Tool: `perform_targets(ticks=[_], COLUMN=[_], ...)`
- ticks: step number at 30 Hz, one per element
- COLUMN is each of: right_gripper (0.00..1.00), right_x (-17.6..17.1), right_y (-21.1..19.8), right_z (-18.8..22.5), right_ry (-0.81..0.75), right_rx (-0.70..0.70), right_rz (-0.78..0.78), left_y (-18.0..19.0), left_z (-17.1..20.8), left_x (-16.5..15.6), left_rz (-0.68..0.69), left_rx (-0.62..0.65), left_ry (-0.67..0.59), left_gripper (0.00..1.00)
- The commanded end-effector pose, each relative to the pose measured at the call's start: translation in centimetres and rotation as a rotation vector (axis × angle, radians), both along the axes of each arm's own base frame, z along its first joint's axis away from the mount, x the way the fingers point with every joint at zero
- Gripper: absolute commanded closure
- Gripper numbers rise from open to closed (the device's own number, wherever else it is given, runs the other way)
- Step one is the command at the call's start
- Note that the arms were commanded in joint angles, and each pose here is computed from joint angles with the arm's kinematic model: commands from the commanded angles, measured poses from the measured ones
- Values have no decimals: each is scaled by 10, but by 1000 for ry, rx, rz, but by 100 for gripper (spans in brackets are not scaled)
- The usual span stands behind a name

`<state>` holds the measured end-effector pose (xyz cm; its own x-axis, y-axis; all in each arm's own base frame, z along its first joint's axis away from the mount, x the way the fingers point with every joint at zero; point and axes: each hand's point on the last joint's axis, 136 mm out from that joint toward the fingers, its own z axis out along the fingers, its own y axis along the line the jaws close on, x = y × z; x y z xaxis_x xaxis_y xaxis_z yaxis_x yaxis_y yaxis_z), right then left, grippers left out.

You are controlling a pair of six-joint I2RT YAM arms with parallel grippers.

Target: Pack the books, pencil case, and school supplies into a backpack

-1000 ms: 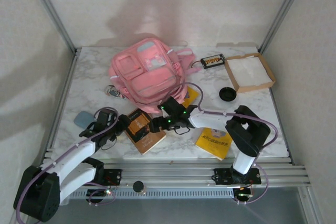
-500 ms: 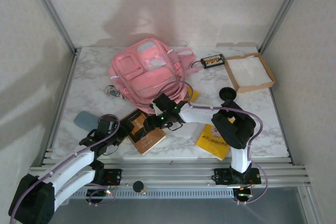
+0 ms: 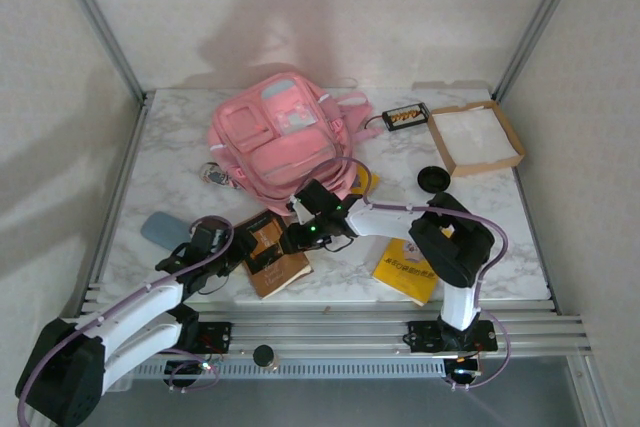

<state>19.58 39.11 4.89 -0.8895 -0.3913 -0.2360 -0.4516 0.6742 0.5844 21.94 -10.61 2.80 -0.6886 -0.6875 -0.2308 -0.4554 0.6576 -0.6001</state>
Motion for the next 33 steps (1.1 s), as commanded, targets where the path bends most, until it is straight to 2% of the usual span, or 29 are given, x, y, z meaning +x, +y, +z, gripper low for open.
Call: perform_targets(ticks=[1,3,9,12,17,25,29,33], right_gripper=[65,68,92,100,100,100,100,100], right_x=[-5,-8,-11,-20,-30,-31,-15,2], right_y=[12,12,8,5,-24,-97,-132,-145], right_z=[30,30,34,38,50,83,126,174], right_ry=[-16,-7,-3,26,24,-10,-69,-132], right_rx=[98,104,117,137,163,228,360,421], right_rz=[34,38,28,38,-20,-183,-269,-279], left_y=[-2,0,5,8,8,-5,-26,-62], left_z=[-4,-5,-1,8,34,79,109,143], left_x=[-1,-1,0,2,7,17,26,29], left_rz=[-24,-25,-17,0,9,-56,-115,-223], left_rx=[21,37,66,82,65,45,-34,-139], left_ry=[5,7,5,-6,-66,-122,-188,-261], left_gripper=[36,36,35,32,28,22,20,17])
